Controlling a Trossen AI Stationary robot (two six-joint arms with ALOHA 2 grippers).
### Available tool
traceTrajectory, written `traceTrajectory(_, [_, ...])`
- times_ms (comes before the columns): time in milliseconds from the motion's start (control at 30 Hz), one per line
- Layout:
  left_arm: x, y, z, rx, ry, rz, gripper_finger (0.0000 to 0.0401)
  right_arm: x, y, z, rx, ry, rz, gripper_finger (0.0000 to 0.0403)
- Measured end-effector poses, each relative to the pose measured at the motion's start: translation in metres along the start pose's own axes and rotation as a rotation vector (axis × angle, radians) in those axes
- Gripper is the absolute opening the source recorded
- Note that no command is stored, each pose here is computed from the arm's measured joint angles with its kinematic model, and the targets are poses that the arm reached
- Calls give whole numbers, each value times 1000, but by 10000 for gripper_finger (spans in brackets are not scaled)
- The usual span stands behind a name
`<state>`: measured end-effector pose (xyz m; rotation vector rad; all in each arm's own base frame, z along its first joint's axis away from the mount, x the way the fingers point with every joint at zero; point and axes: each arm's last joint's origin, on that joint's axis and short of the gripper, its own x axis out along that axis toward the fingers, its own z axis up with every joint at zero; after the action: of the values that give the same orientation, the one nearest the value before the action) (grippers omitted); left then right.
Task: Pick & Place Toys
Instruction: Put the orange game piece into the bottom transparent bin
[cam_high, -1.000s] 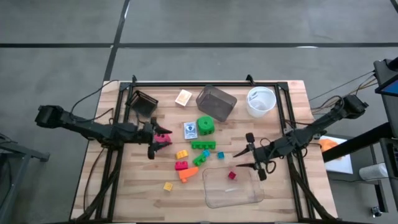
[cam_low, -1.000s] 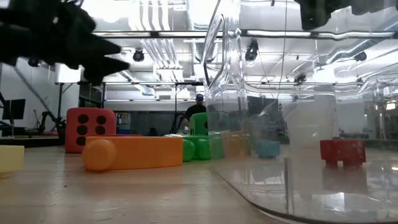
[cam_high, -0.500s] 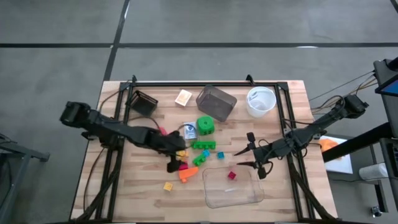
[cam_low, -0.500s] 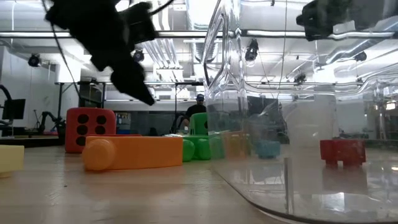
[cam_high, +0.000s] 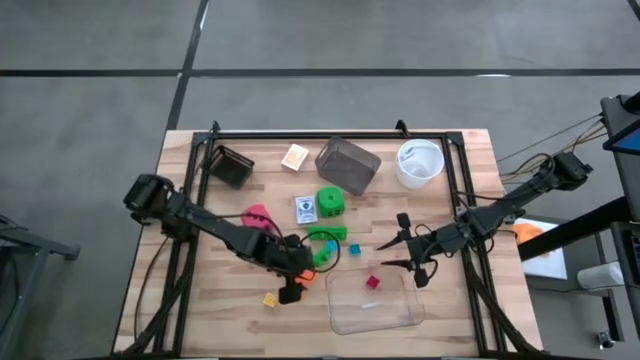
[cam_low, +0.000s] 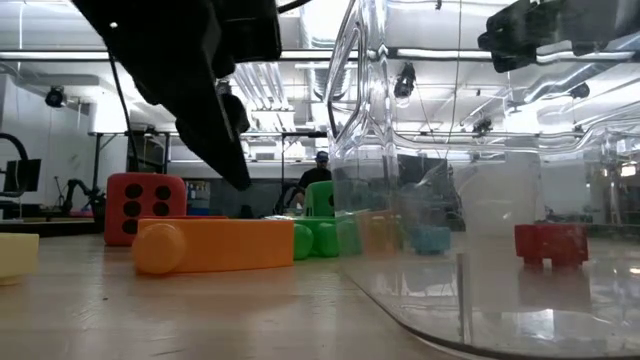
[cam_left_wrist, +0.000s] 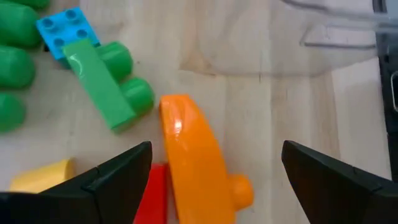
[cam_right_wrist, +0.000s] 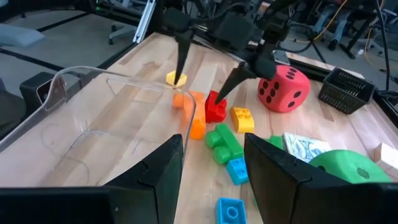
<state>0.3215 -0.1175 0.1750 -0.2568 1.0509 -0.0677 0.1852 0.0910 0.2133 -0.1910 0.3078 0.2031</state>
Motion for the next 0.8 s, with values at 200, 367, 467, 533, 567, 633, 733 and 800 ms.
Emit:
traceTrajectory(200, [22, 1, -4, -33, 33, 49, 359, 0, 0, 0, 0, 1, 0, 167])
traceTrajectory(367, [36, 4, -10, -61, 77, 79, 359, 0, 0, 0, 1, 2, 0, 167])
traceTrajectory(467, [37, 7, -13, -62, 86, 132, 359, 0, 0, 0, 2, 2, 0, 167])
traceTrajectory(533, [36, 10, -15, -60, 99, 185, 359, 0, 0, 0, 1, 2, 0, 167])
traceTrajectory(567, [36, 11, -17, -58, 104, 208, 359, 0, 0, 0, 1, 2, -3, 167])
traceTrajectory(633, [35, 13, -19, -54, 116, 247, 358, 0, 0, 0, 1, 2, -12, 167])
traceTrajectory(733, [35, 15, -21, -50, 128, 274, 343, 0, 0, 0, 1, 3, -15, 167])
traceTrajectory(800, [35, 15, -21, -50, 129, 274, 321, 0, 0, 0, 1, 2, -15, 167])
